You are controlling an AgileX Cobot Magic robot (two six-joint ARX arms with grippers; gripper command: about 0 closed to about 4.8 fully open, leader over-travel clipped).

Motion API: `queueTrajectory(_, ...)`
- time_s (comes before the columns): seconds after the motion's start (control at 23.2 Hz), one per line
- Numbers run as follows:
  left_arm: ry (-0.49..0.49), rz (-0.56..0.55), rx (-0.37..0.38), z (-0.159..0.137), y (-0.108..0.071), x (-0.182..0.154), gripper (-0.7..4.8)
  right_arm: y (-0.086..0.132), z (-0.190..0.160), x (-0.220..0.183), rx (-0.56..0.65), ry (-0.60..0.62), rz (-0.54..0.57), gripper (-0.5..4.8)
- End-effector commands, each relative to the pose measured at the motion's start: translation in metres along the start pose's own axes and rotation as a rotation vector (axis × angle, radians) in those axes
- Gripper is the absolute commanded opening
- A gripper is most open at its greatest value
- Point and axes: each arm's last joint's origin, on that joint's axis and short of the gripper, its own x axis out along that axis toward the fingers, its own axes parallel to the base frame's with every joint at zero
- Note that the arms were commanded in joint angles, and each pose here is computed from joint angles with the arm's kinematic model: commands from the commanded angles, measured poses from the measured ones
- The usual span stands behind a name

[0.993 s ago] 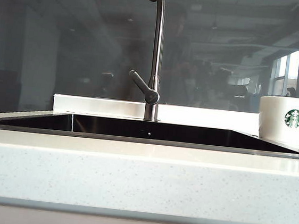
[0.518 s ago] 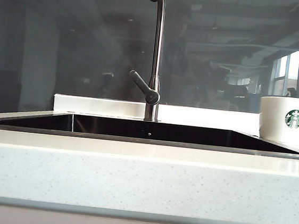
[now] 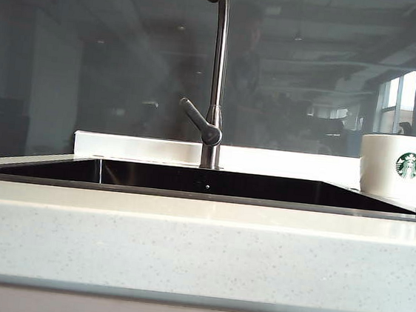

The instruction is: Pick up the mug next to the sink, go to the faucet to get some water, pour the water into the sink, and finally put the mug back to its place.

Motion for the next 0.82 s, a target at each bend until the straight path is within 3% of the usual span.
queueTrajectory(0.04, -0.014, -0.003, 0.003, 0.002, 0.000, 0.000, -0.03, 0.000, -0.011, -0.014, 0.021, -0.061, -0.041, -0.02)
queueTrajectory(0.13, -0.014, -0.004, 0.003, 0.002, 0.000, 0.000, -0.03, 0.002, -0.021, -0.022, 0.058, -0.100, -0.032, -0.02)
queueTrajectory(0.56, -0.015, -0.004, 0.003, 0.002, 0.000, 0.000, -0.03, 0.019, -0.027, -0.031, 0.109, -0.039, 0.118, -0.01)
queueTrajectory(0.82, -0.014, -0.004, 0.003, 0.002, 0.000, 0.000, -0.03, 0.021, -0.042, -0.032, 0.118, 0.114, 0.128, -0.02)
